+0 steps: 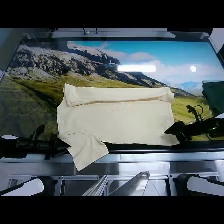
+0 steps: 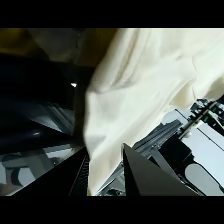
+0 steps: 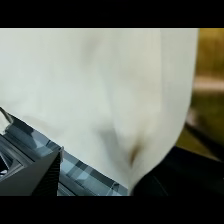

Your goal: Fold the shirts.

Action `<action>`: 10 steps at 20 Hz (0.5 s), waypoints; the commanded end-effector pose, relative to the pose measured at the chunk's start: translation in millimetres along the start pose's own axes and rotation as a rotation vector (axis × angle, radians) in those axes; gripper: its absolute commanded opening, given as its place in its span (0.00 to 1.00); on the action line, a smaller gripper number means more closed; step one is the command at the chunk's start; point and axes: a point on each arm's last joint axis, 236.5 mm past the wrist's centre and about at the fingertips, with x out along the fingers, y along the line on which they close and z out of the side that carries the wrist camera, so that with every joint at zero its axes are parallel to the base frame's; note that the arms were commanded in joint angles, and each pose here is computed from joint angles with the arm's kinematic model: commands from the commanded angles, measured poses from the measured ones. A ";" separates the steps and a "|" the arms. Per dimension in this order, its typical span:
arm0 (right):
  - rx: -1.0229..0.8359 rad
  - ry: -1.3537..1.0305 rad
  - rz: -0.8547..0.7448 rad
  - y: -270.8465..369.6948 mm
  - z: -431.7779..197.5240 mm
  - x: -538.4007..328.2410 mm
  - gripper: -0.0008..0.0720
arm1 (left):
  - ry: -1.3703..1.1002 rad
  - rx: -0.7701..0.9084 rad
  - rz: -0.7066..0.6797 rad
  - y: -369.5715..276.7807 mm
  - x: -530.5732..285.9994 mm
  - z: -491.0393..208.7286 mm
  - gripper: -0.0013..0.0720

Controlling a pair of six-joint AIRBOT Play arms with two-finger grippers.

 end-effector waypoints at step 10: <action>0.000 -0.086 -0.057 -13.0 20.5 -1.5 0.68 | -0.129 0.083 -0.052 -15.9 -4.0 26.7 0.31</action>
